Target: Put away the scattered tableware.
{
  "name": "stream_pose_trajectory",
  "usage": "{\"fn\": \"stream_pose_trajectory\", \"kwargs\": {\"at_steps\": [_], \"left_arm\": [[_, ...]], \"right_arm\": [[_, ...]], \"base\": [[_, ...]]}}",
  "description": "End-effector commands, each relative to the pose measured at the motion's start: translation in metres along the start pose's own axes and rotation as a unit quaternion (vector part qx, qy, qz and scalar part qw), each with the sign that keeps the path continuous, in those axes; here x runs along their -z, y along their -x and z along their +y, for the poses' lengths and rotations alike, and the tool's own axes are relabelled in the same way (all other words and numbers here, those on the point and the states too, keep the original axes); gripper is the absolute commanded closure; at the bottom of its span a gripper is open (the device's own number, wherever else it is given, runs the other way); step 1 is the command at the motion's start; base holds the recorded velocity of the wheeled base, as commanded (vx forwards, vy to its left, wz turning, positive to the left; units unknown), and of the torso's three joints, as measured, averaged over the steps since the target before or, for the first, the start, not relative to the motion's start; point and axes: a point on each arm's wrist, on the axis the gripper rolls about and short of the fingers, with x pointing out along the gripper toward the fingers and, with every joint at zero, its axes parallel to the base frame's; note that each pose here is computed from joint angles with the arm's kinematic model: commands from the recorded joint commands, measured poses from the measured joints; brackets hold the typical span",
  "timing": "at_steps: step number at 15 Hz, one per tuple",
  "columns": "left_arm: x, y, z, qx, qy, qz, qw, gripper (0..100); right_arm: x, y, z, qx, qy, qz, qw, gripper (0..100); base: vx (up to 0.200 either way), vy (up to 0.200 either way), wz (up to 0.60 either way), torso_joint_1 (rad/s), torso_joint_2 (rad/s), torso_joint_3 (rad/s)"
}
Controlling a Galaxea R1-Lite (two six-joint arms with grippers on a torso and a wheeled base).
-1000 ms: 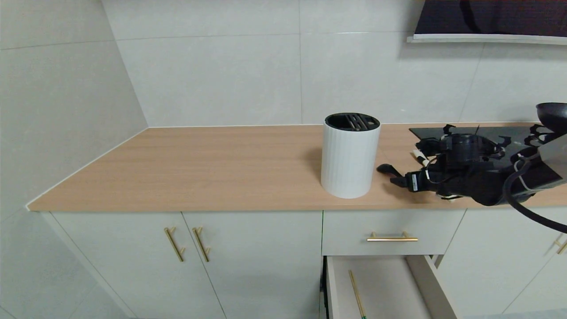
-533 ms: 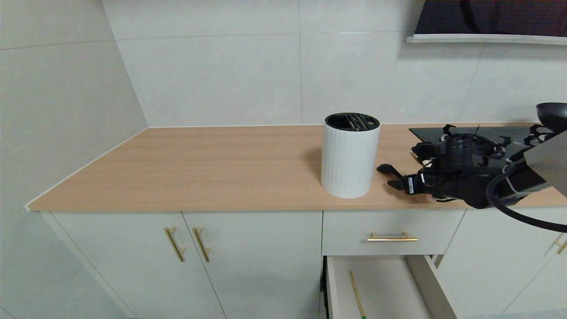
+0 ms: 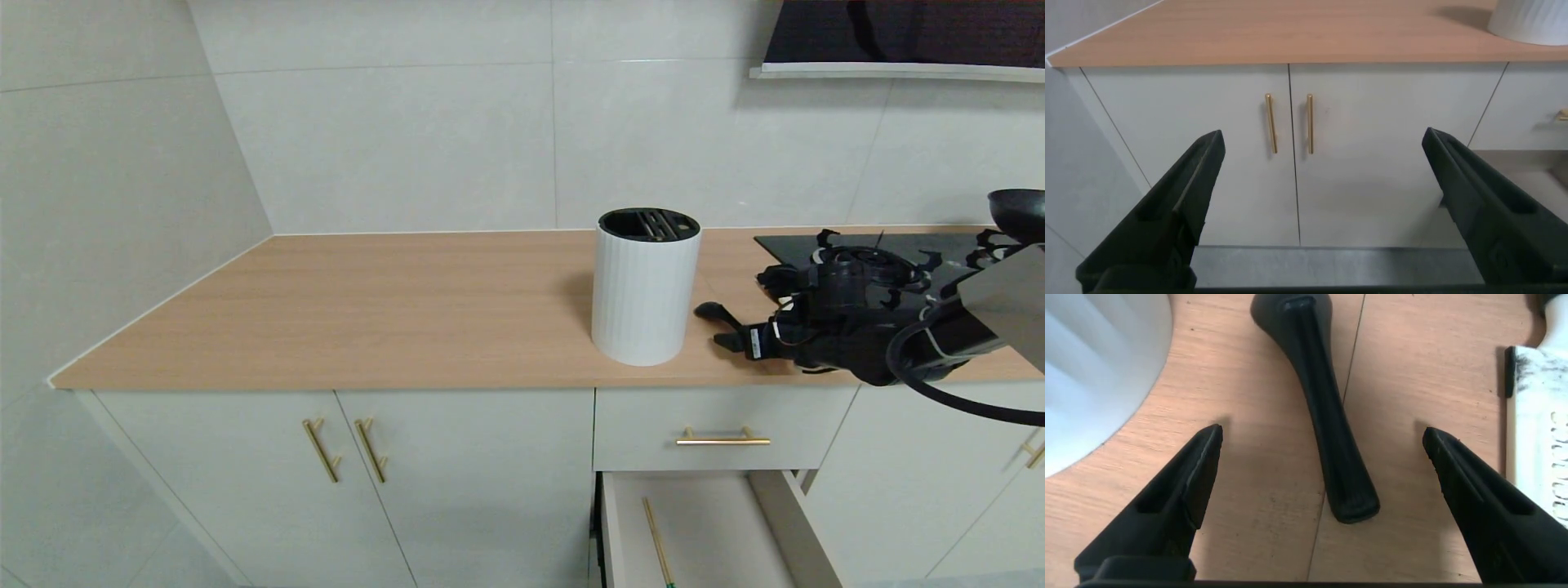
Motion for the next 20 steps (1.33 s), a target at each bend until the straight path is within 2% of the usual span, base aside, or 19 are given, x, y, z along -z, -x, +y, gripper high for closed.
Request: {"fn": "stream_pose_trajectory", "kwargs": {"at_steps": [1, 3, 4, 14, 20], "left_arm": [[0.000, 0.000, 0.000, 0.000, 0.000, 0.000, 1.0000, 0], [0.000, 0.000, 0.000, 0.000, 0.000, 0.000, 1.0000, 0], [0.000, 0.000, 0.000, 0.000, 0.000, 0.000, 1.0000, 0], [0.000, 0.000, 0.000, 0.000, 0.000, 0.000, 1.0000, 0], [0.000, 0.000, 0.000, 0.000, 0.000, 0.000, 1.0000, 0]], "right_arm": [[0.002, -0.003, 0.000, 0.000, 0.000, 0.002, 1.000, 0], [0.001, -0.003, 0.000, 0.000, 0.000, 0.000, 1.000, 0], [0.000, -0.002, 0.000, 0.000, 0.000, -0.001, 1.000, 100], [-0.012, 0.009, 0.001, 0.008, -0.004, -0.012, 1.000, 100], [-0.044, 0.047, 0.034, 0.050, -0.031, 0.000, 0.998, 100]], "base": [[0.000, 0.000, 0.00, 0.000, 0.00, 0.000], [0.000, 0.000, 0.00, 0.000, 0.00, 0.000], [0.000, 0.000, 0.00, 0.000, 0.00, 0.000], [0.000, 0.000, 0.00, 0.000, 0.00, 0.000], [0.000, 0.000, 0.00, 0.000, 0.00, 0.000]]}}
